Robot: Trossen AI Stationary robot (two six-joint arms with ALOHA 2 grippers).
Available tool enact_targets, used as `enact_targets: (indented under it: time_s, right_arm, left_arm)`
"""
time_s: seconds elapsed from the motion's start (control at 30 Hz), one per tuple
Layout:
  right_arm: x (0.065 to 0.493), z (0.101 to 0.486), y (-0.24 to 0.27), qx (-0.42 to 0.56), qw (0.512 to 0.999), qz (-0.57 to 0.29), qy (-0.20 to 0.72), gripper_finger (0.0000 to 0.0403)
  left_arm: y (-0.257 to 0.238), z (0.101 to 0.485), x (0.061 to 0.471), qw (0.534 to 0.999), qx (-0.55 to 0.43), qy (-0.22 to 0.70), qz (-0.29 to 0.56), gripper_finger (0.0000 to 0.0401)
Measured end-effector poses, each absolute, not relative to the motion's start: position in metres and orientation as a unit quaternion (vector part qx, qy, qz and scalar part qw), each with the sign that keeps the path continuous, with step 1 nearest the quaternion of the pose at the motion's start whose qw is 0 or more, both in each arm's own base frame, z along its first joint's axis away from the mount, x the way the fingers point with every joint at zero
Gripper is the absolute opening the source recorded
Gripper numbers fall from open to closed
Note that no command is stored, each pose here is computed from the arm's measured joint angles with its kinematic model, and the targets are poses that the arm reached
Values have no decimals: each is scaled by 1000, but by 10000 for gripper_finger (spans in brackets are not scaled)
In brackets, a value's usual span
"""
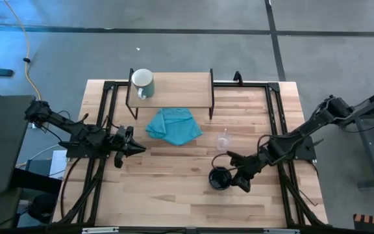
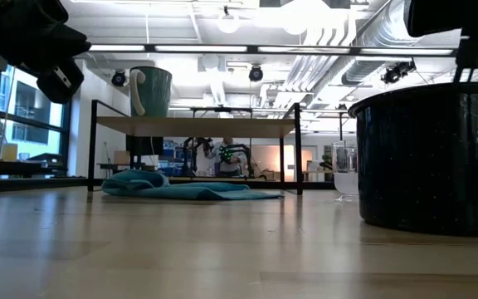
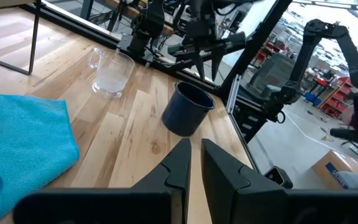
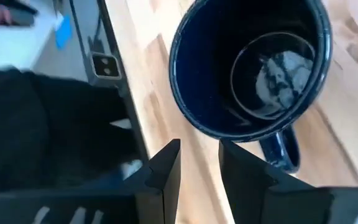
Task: Stack small to large cups/mugs on shelf
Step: Put the blue mug on the shelf
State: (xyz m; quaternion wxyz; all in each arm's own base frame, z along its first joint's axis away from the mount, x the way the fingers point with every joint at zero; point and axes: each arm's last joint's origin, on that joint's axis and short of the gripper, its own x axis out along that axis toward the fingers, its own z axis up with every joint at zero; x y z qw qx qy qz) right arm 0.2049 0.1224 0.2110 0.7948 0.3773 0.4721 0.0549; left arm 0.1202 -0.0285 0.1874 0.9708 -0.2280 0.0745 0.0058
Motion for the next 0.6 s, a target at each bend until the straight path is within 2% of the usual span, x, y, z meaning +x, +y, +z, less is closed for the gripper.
enact_targets:
  time_s: [0.6]
  right_arm:
    - [200, 200, 119, 252, 820, 75, 509, 101]
  left_arm:
    - [-29, 188, 120, 960, -268, 77, -4, 26]
